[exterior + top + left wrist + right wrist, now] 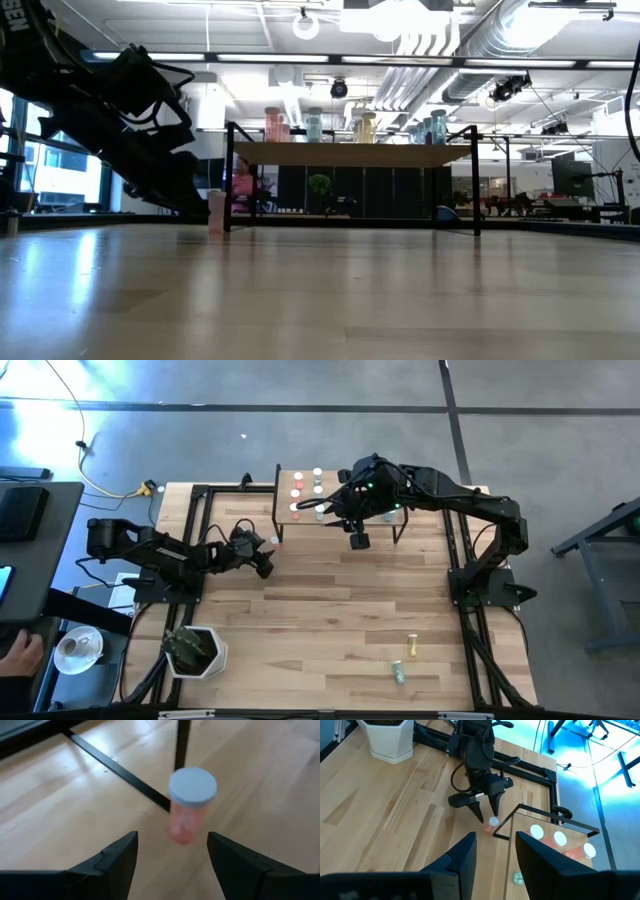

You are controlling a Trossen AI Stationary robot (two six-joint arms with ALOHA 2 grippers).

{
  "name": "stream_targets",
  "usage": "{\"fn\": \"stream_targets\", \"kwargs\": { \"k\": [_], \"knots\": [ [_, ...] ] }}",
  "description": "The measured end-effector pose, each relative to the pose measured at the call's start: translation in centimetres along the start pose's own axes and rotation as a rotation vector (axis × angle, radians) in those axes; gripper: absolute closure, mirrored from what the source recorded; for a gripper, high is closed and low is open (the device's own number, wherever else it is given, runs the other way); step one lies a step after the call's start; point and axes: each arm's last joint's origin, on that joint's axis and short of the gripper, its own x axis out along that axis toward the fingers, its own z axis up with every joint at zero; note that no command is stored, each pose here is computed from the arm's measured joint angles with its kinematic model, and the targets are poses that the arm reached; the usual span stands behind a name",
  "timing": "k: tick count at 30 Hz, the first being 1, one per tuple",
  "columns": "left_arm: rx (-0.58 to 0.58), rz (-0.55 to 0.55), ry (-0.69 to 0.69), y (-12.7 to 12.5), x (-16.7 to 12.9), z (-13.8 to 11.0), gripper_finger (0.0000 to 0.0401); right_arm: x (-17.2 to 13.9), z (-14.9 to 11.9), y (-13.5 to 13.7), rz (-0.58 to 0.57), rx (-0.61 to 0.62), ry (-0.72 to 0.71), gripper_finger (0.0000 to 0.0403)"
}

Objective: Pick and place medicine bottles onto shelf by color
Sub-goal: Put the red medicine bottle on the shelf

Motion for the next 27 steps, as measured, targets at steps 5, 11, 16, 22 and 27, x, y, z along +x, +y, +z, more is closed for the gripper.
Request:
{"fn": "stream_targets", "kwargs": {
  "k": [5,11,16,22,27],
  "knots": [
    [-0.001,-0.016,0.016,0.0,0.2,-0.2,0.0174,0.0,0.0,0.0,0.0,0.0,0.0,0.0274],
    [0.029,-0.01,0.009,-0.3,0.8,-0.3,0.0174,0.0,0.0,0.0,0.0,0.0,0.0,0.0274],
    [0.038,-0.001,0.022,-0.6,1.4,-0.2,0.0174,0.0,0.0,0.0,0.0,0.004,0.0,0.0274],
    [0.05,0.024,0.036,-1.0,2.4,0.1,0.0174,0.0,0.0,0.0,0.0,0.004,0.0,0.0274],
    [0.069,0.035,0.042,-1.2,2.8,0.0,0.0174,0.0,0.0,0.0,-0.001,0.004,0.0,0.0274]
  ]
}}
